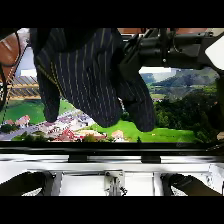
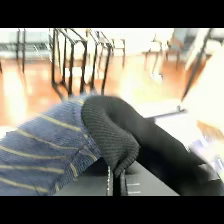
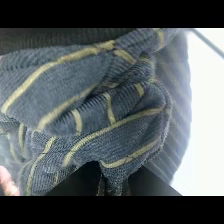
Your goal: Fold the shirts.
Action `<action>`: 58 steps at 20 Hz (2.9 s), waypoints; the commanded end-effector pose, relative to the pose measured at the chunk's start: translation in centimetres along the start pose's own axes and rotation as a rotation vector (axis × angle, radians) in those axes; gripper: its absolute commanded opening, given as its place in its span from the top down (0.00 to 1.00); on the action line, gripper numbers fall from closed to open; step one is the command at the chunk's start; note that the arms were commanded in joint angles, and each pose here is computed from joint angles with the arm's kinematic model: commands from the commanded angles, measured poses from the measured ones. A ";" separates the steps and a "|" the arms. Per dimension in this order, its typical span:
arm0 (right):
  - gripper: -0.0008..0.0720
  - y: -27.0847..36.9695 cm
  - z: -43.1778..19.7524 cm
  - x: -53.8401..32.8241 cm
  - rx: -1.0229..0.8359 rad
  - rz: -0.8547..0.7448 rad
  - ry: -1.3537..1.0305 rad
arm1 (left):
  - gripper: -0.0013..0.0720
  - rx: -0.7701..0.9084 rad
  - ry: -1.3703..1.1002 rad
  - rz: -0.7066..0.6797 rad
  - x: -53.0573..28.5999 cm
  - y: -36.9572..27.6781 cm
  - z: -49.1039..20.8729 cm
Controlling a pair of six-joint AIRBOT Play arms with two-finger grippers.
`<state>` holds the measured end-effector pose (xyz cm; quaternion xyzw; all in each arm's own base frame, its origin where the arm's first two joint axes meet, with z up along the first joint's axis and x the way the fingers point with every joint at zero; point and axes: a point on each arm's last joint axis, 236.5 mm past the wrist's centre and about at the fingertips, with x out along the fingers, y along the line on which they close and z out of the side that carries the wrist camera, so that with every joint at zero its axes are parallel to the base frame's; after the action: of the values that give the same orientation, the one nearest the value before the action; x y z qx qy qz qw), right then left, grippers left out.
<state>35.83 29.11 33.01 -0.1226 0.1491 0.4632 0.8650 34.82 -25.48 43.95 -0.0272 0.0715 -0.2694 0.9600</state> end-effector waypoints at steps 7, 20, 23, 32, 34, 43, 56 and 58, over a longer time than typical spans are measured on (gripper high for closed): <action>0.85 -2.7 5.5 -0.6 0.049 -0.120 -0.236 | 0.89 0.276 0.654 0.016 -3.9 -0.2 -15.8; 0.85 -2.1 6.2 -4.4 -0.074 -0.180 -0.221 | 0.06 0.241 -0.261 -0.098 -1.9 -5.1 5.7; 0.85 -1.7 5.8 -4.2 -0.078 -0.163 -0.204 | 0.06 0.281 -0.350 -0.115 -0.9 -6.3 7.0; 0.85 -1.5 6.0 -4.2 -0.103 -0.156 -0.207 | 0.29 0.319 -0.340 -0.135 6.3 -8.1 3.5; 0.85 -1.5 6.0 -4.2 -0.103 -0.156 -0.207 | 0.47 0.322 -0.328 -0.127 7.1 -7.7 3.0; 0.30 -1.4 5.7 -4.2 -0.118 -0.155 -0.193 | 0.90 0.319 -0.440 -0.061 5.9 -4.4 6.7; 0.30 1.1 3.8 -11.7 -0.160 -0.207 -0.077 | 0.90 0.326 -0.382 0.066 5.2 1.6 7.0; 0.30 1.6 2.2 -11.3 -0.111 -0.175 -0.012 | 0.90 0.325 -0.382 0.067 5.2 1.7 7.0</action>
<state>30.14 22.48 41.08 -0.1896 0.0532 0.3843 0.9020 40.98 -26.95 50.12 0.0791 -0.1558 -0.2388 0.9552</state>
